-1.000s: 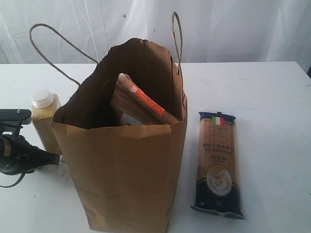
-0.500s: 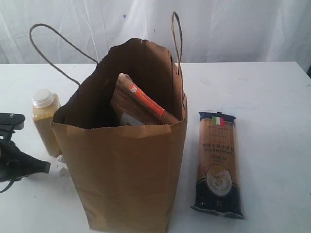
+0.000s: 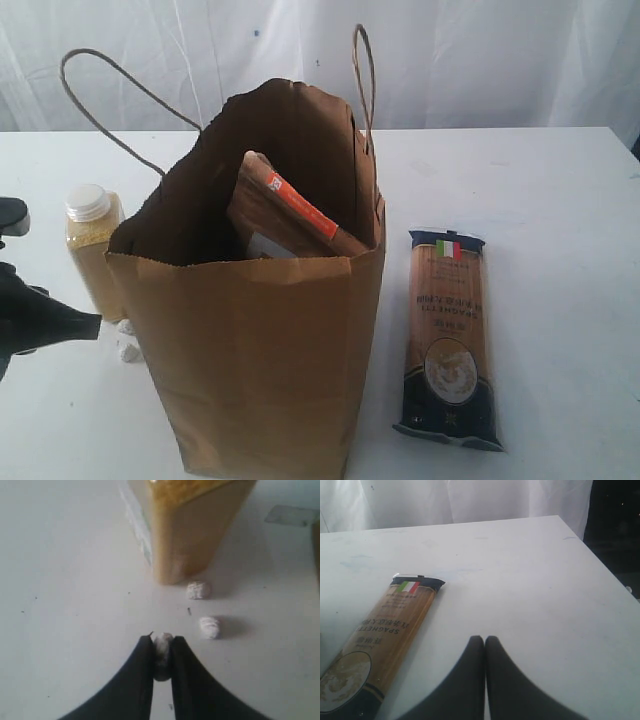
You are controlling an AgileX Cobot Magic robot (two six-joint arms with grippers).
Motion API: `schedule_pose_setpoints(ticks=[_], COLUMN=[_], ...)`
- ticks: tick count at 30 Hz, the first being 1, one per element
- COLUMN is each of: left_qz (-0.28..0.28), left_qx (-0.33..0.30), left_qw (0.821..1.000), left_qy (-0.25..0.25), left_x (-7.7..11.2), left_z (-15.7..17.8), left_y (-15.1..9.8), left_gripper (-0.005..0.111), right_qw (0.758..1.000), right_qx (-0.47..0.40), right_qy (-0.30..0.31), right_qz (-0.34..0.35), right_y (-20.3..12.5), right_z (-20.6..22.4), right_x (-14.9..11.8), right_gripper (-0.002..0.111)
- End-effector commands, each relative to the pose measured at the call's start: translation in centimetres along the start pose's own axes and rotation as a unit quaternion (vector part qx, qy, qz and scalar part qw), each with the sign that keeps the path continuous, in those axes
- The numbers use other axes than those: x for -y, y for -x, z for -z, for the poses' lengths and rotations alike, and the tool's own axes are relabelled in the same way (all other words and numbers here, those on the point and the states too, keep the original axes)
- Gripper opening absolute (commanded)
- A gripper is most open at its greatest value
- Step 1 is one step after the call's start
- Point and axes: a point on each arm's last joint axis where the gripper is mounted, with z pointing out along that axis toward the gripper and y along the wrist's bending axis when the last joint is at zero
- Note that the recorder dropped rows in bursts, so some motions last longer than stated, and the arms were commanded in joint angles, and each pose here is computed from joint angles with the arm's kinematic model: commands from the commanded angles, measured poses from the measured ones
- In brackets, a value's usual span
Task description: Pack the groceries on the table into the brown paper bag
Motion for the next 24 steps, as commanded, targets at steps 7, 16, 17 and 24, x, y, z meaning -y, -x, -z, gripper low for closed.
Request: schedule_pose_setpoints(ticks=[7, 16, 17, 24], left_qz=[0.031, 0.079, 0.081, 0.069], left_qx=[0.081, 0.184, 0.193, 0.274], left_qw=[0.995, 0.970, 0.967, 0.934], left_qy=[-0.057, -0.137, -0.146, -0.220], left_x=[1.2, 1.4, 1.5, 1.8], left_z=[5.5, 11.1, 11.6, 16.8], left_y=[0.2, 0.1, 0.1, 0.8], left_gripper=[0.000, 0.000, 0.000, 0.000], right_qw=[1.000, 1.000, 1.000, 1.000], right_qx=[0.005, 0.005, 0.005, 0.005], right_qy=[-0.002, -0.002, -0.002, -0.002], right_qz=[0.006, 0.006, 0.006, 0.006], right_y=[0.0, 0.0, 0.0, 0.0], right_z=[0.0, 0.0, 0.0, 0.0], right_x=[0.0, 0.0, 0.0, 0.0], right_gripper=[0.000, 0.000, 0.000, 0.000])
